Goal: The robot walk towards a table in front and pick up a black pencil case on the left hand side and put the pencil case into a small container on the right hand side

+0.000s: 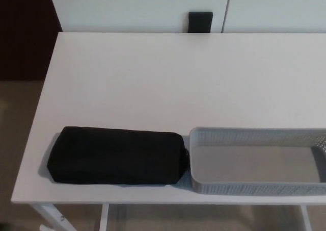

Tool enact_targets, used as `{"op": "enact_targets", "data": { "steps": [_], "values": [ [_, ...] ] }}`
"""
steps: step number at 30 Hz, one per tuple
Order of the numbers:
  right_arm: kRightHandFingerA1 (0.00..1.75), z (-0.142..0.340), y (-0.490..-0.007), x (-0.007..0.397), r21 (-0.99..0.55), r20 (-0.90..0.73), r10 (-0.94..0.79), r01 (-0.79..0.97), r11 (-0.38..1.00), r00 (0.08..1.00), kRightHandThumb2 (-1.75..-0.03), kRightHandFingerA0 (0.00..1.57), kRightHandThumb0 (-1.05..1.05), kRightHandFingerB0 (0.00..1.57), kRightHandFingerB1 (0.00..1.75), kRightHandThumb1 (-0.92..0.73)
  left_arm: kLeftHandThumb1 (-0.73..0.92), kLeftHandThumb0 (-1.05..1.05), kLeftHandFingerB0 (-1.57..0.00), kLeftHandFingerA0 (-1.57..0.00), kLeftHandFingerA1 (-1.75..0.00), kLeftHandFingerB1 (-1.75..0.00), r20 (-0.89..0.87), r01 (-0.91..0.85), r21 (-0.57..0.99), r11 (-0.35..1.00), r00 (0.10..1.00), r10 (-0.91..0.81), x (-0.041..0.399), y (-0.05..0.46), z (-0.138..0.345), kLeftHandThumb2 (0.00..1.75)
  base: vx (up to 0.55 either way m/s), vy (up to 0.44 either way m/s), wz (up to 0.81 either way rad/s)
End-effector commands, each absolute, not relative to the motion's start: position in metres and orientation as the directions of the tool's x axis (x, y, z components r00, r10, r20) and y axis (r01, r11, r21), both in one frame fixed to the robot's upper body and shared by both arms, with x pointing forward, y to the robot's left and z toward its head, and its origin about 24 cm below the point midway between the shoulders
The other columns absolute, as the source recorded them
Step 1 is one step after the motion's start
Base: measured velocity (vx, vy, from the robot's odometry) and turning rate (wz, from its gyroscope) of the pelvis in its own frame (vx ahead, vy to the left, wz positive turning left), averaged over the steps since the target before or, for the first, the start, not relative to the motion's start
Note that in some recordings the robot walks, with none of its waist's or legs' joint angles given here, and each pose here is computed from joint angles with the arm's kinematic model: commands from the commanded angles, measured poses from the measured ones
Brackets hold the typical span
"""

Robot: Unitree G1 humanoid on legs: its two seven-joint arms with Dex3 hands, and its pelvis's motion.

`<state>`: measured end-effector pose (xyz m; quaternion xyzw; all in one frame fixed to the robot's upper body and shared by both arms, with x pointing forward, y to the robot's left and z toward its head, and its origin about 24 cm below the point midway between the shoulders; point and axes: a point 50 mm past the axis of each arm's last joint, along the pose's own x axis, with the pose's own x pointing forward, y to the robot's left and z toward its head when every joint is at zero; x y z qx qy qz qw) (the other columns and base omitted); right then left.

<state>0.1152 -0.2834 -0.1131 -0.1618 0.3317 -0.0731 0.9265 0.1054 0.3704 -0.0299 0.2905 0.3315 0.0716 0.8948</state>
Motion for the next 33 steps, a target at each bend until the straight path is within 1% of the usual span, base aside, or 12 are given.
{"op": "enact_targets", "data": {
  "steps": [1, 2, 5, 8, 11, 12, 19, 22, 24, 27, 28, 33],
  "values": [
    [0.45, -0.110, -0.292, 0.111, -0.363, -0.581, -0.275, 0.059, 0.930, 0.766, -0.60, 0.51, -0.40, 0.39, 0.34, -0.66, 0.29, -0.40, -0.02, 0.00, -0.43, -0.37, -0.359, -0.104, 0.784, 0.612, 0.727, 0.585, 0.088, 0.418, 0.021, 0.72, 0.00, 0.000, 0.00],
    [0.43, -0.109, -0.294, 0.113, -0.360, -0.579, -0.276, 0.064, 0.931, 0.767, -0.61, 0.52, -0.37, 0.37, 0.33, -0.68, 0.38, -0.60, 0.00, 0.00, -0.20, -0.14, -0.275, -0.192, 0.795, 0.576, 0.732, 0.623, 0.084, 0.432, 0.053, 0.74, 0.00, 0.000, 0.00],
    [0.43, -0.107, -0.297, 0.117, -0.354, -0.575, -0.277, 0.071, 0.932, 0.770, -0.61, 0.52, -0.37, 0.37, 0.33, -0.68, 0.38, -0.60, 0.00, 0.00, -0.20, -0.14, -0.142, -0.304, 0.802, 0.515, 0.740, 0.658, 0.077, 0.445, 0.106, 0.74, 0.00, 0.000, 0.00],
    [0.44, -0.107, -0.295, 0.123, -0.353, -0.565, -0.300, 0.104, 0.930, 0.768, -0.60, 0.53, -0.38, 0.38, 0.33, -0.66, 0.37, -0.58, -0.02, -0.01, -0.25, -0.21, 0.184, -0.420, 0.786, 0.453, 0.859, 0.477, 0.088, 0.409, 0.213, 0.74, 0.00, 0.000, 0.00],
    [0.44, -0.107, -0.295, 0.123, -0.354, -0.565, -0.300, 0.103, 0.930, 0.768, -0.60, 0.53, -0.38, 0.38, 0.33, -0.66, 0.37, -0.58, -0.02, -0.01, -0.25, -0.21, 0.186, -0.421, 0.785, 0.455, 0.859, 0.476, 0.088, 0.407, 0.216, 0.74, 0.00, 0.000, 0.00],
    [0.42, -0.106, -0.296, 0.121, -0.366, -0.562, -0.304, 0.098, 0.925, 0.770, -0.61, 0.52, -0.36, 0.38, 0.34, -0.68, 0.39, -0.63, -0.02, 0.00, -0.10, -0.12, 0.298, -0.406, 0.749, 0.524, 0.912, 0.282, 0.085, 0.368, 0.251, 0.73, 0.00, 0.000, 0.00],
    [0.42, -0.106, -0.297, 0.122, -0.380, -0.562, -0.310, 0.094, 0.920, 0.767, -0.60, 0.53, -0.37, 0.38, 0.33, -0.67, 0.37, -0.59, -0.05, 0.00, -0.17, -0.24, 0.405, -0.332, 0.776, 0.536, 0.914, -0.021, 0.082, 0.302, 0.284, 0.76, 0.00, 0.000, 0.00],
    [0.42, -0.107, -0.297, 0.120, -0.364, -0.568, -0.307, 0.101, 0.926, 0.764, -0.60, 0.53, -0.36, 0.38, 0.34, -0.67, 0.40, -0.64, -0.10, -0.01, -0.09, -0.19, 0.376, -0.249, 0.803, 0.541, 0.916, -0.137, 0.095, 0.283, 0.284, 0.76, 0.00, 0.000, 0.00],
    [0.42, -0.108, -0.296, 0.118, -0.351, -0.576, -0.300, 0.102, 0.931, 0.761, -0.60, 0.54, -0.36, 0.38, 0.33, -0.67, 0.38, -0.59, -0.05, 0.00, -0.25, -0.20, 0.269, -0.080, 0.887, 0.455, 0.890, -0.368, 0.124, 0.249, 0.279, 0.74, 0.00, 0.000, 0.00],
    [0.41, -0.108, -0.295, 0.118, -0.354, -0.576, -0.296, 0.094, 0.930, 0.762, -0.61, 0.54, -0.34, 0.38, 0.33, -0.68, 0.38, -0.61, -0.02, -0.02, -0.26, -0.16, 0.092, 0.114, 0.913, 0.392, 0.878, -0.470, 0.155, 0.225, 0.264, 0.77, 0.00, 0.000, 0.00],
    [0.42, -0.107, -0.295, 0.119, -0.355, -0.573, -0.295, 0.093, 0.930, 0.765, -0.60, 0.53, -0.33, 0.38, 0.34, -0.68, 0.41, -0.67, 0.00, 0.00, -0.10, -0.06, 0.034, 0.177, 0.916, 0.359, 0.859, -0.510, 0.167, 0.218, 0.256, 0.77, 0.00, 0.000, 0.00],
    [0.41, -0.106, -0.297, 0.122, -0.360, -0.564, -0.304, 0.103, 0.927, 0.768, -0.61, 0.54, -0.34, 0.38, 0.33, -0.68, 0.41, -0.67, 0.00, 0.00, -0.12, -0.03, -0.124, 0.283, 0.934, 0.218, 0.830, -0.544, 0.188, 0.198, 0.239, 0.77, 0.00, 0.000, 0.00]
  ]
}}
